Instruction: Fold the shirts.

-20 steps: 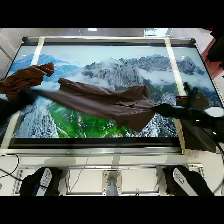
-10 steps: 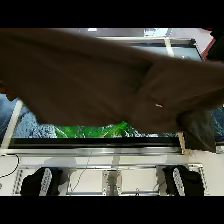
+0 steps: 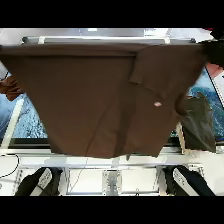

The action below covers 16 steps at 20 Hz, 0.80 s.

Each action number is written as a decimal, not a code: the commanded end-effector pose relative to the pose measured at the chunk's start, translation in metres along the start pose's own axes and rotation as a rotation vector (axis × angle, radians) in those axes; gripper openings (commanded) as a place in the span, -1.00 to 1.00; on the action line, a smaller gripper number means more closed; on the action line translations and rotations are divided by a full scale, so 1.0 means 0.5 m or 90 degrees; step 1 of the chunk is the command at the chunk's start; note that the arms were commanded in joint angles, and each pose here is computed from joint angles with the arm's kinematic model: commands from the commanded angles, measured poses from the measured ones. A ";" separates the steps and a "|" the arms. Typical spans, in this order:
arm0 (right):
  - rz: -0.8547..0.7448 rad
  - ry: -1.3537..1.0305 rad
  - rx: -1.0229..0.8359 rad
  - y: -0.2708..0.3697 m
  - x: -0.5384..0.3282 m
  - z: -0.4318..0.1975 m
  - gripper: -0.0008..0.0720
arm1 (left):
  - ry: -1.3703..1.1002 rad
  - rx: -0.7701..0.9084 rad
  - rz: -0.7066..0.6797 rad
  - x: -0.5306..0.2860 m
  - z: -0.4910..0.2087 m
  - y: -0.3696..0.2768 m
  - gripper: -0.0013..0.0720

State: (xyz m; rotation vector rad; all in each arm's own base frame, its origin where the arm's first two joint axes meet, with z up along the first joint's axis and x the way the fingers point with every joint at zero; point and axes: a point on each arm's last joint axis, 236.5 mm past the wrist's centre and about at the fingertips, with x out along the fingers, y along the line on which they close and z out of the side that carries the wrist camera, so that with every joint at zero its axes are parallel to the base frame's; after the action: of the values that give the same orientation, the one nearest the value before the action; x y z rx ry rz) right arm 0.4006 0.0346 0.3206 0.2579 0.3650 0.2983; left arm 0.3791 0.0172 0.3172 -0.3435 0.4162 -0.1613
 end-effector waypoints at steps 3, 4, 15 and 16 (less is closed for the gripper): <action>0.029 0.150 0.065 -0.091 0.340 -0.210 -0.90 | 0.164 -0.017 0.033 0.308 -0.185 0.107 -0.94; 0.015 0.148 0.073 -0.109 0.386 -0.236 -0.90 | 0.172 -0.017 0.039 0.357 -0.211 0.117 -0.94; -0.055 0.346 -0.020 -0.224 0.436 -0.465 -0.90 | 0.337 -0.029 0.137 0.435 -0.399 0.233 -0.94; -0.051 0.371 -0.012 -0.223 0.428 -0.495 -0.90 | 0.388 -0.021 0.150 0.418 -0.443 0.246 -0.94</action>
State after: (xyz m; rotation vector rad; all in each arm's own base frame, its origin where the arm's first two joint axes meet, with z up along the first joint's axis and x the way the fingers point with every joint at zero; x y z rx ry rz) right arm 0.5462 0.0520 0.0300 0.1976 0.8187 0.2745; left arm 0.5203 0.0143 0.0490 -0.3600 0.8563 -0.0379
